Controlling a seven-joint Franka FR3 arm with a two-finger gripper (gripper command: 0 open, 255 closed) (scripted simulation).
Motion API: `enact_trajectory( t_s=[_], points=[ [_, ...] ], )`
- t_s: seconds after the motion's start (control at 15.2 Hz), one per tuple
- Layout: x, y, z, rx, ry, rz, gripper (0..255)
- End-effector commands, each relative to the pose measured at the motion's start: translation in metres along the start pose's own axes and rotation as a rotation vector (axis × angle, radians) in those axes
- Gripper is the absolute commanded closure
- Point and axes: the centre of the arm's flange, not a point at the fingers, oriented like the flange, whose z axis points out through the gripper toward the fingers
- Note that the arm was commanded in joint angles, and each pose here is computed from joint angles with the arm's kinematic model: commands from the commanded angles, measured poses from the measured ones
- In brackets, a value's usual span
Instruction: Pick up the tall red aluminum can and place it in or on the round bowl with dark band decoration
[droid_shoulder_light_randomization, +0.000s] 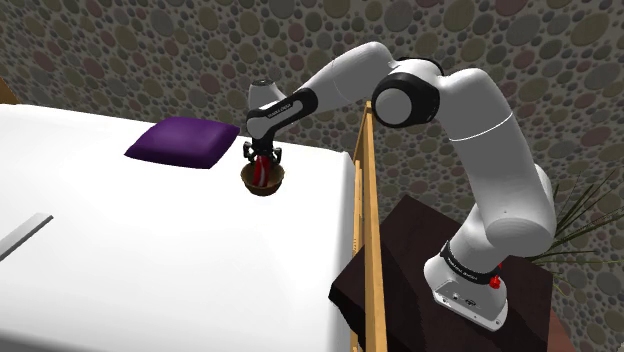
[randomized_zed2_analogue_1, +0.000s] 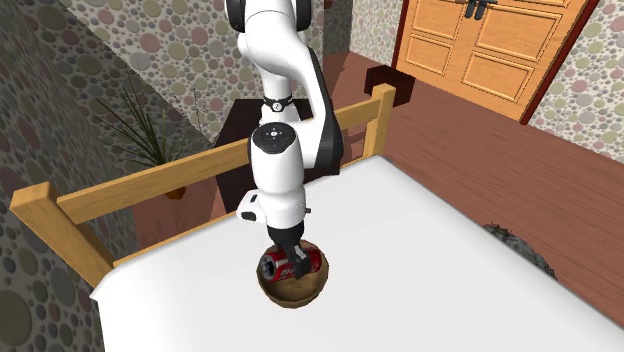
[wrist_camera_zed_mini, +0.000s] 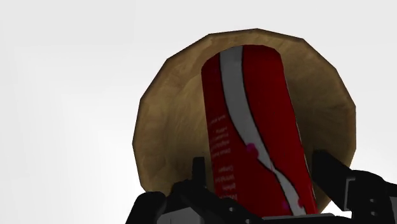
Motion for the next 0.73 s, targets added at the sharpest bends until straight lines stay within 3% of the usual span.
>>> enact_trajectory(
  t_s=[0.0,0.26,0.53,0.66],
  points=[
    [0.0,0.0,0.0,0.001,0.0,0.0,0],
    [0.0,0.0,0.0,0.001,0.0,0.0,0],
    [0.0,0.0,-0.05,0.001,0.0,0.0,0],
    [0.0,0.0,-0.05,0.001,0.0,0.0,0]
  ],
)
